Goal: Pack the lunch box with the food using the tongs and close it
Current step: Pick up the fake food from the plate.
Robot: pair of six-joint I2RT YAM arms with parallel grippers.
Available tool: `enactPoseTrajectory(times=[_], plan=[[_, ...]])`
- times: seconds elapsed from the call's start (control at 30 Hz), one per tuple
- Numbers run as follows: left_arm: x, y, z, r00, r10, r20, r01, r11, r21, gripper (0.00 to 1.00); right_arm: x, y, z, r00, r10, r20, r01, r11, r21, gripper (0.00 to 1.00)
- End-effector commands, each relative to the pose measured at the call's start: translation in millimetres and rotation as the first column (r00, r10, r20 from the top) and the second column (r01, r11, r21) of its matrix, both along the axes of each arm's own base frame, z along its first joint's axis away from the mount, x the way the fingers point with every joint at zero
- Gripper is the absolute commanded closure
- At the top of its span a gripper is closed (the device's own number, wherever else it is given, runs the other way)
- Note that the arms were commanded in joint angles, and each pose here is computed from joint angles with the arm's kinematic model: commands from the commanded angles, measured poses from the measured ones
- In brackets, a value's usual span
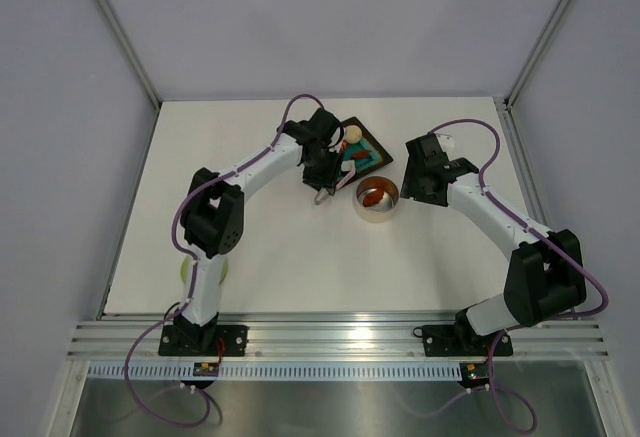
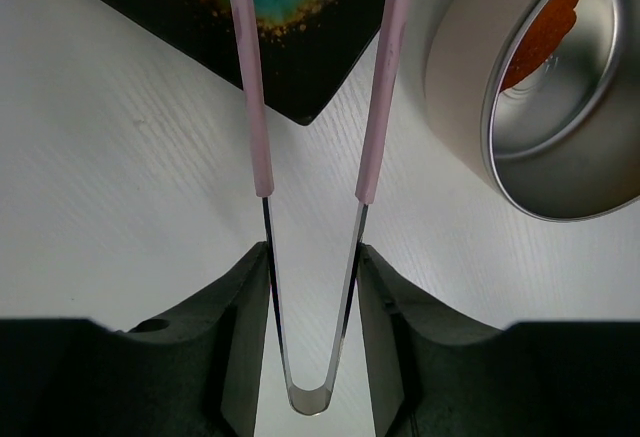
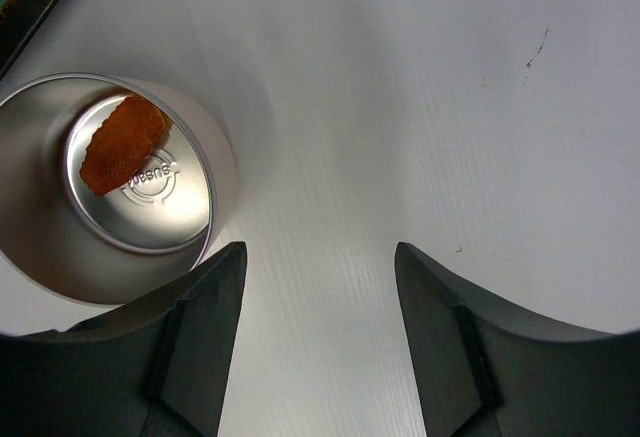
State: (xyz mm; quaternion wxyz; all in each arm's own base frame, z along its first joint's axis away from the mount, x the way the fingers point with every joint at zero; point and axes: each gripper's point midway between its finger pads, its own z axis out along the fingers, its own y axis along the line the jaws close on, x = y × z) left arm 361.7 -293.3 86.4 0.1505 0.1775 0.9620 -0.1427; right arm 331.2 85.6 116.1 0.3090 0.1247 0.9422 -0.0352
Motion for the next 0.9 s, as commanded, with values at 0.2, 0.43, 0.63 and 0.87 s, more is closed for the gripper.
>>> enactPoseTrajectory(times=[0.2, 0.43, 0.63, 0.87], plan=[[18.5, -19.1, 8.9, 0.999, 0.037, 0.018, -0.035, 0.995, -0.088, 0.58, 2.7, -5.7, 16.1, 0.998, -0.028, 0.05, 0.028, 1.0, 0.005, 0.31], [25.3, -20.3, 9.0, 0.995, 0.093, 0.023, -0.091, 0.992, -0.084, 0.57, 2.6, -5.3, 14.4, 0.999, -0.026, 0.048, 0.025, 1.0, 0.006, 0.31], [33.1, -16.7, 9.6, 0.989, 0.141, 0.049, -0.138, 0.989, -0.062, 0.56, 2.0, -4.9, 13.3, 0.999, -0.024, 0.045, 0.024, 1.0, 0.007, 0.31], [38.0, -17.5, 4.3, 0.986, 0.161, 0.043, -0.159, 0.986, -0.047, 0.56, 1.9, -4.3, 10.7, 0.999, -0.024, 0.042, 0.023, 1.0, 0.009, 0.31]])
